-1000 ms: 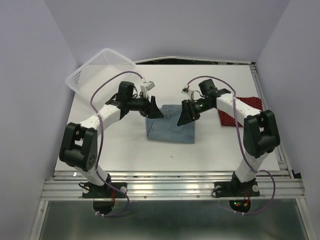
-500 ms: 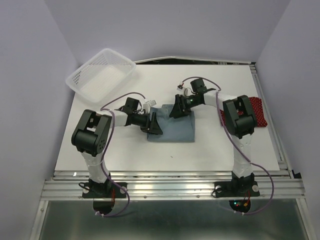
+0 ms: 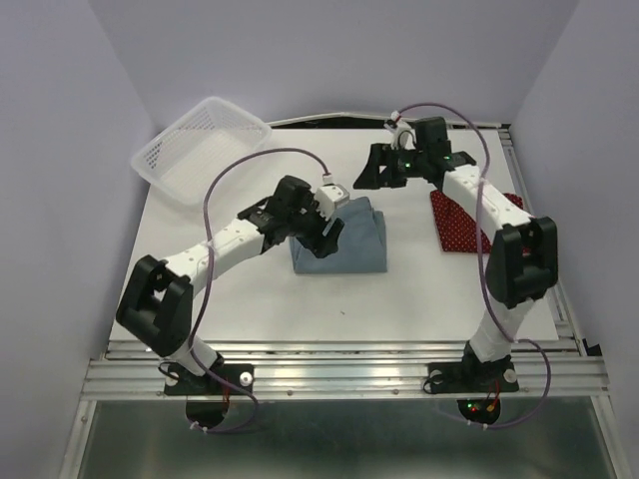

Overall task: Fold and stack the skirts
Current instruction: Fold the skirt, then neatly place the folded skirt to the corner

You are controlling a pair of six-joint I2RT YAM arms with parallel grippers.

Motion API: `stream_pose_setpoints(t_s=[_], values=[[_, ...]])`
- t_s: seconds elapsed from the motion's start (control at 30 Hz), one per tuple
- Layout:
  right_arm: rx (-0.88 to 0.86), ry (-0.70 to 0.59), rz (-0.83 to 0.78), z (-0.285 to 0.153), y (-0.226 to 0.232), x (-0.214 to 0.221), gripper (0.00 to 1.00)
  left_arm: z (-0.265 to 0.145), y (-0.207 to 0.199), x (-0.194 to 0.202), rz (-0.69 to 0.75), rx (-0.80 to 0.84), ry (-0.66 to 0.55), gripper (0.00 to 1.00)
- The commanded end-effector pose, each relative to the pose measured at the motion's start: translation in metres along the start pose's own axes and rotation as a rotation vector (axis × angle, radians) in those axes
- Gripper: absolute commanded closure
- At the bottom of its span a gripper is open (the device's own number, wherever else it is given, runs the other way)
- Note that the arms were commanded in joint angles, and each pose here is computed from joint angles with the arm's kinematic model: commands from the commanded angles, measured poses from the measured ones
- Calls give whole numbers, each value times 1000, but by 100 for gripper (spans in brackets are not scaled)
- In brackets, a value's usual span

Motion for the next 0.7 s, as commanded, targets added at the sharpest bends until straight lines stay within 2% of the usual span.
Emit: stream_pose_setpoints(t_s=[0.0,0.07,0.1,0.13,0.27,0.37,0.57,0.63,0.67], values=[[262,-63,36,-49,13,20,9,-24,-32,-9,456,-259,9,20],[344,-57,71,-58,8,33,7,-21,-42,-7,548,-263,6,19],[368,-53,101,-63,4,40,2,-16,-47,-2,596,-257,23,19],[397,-52,149,-69,1,51,0,-9,-59,5,693,-261,54,19],[356,-3,252,-75,-9,74,0,18,-87,16,917,-295,60,17],[325,14,325,-77,-20,81,0,35,-101,13,991,-335,38,17],[294,55,432,-73,-29,100,0,75,-95,18,1033,-378,100,20],[270,63,465,-71,-29,111,1,86,-91,24,1047,-396,135,28],[262,68,475,-70,-29,119,1,91,-90,28,1048,-394,151,37]])
Point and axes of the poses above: each gripper's point midway between its finger pads, its own z axis out along the fingers, its own y axis along the line the jaws close on, x = y × z, the point moved 10 cm from there along -z, back along the fingers, and after that the axes turned 1 degree about z, right-handed, at the moved point
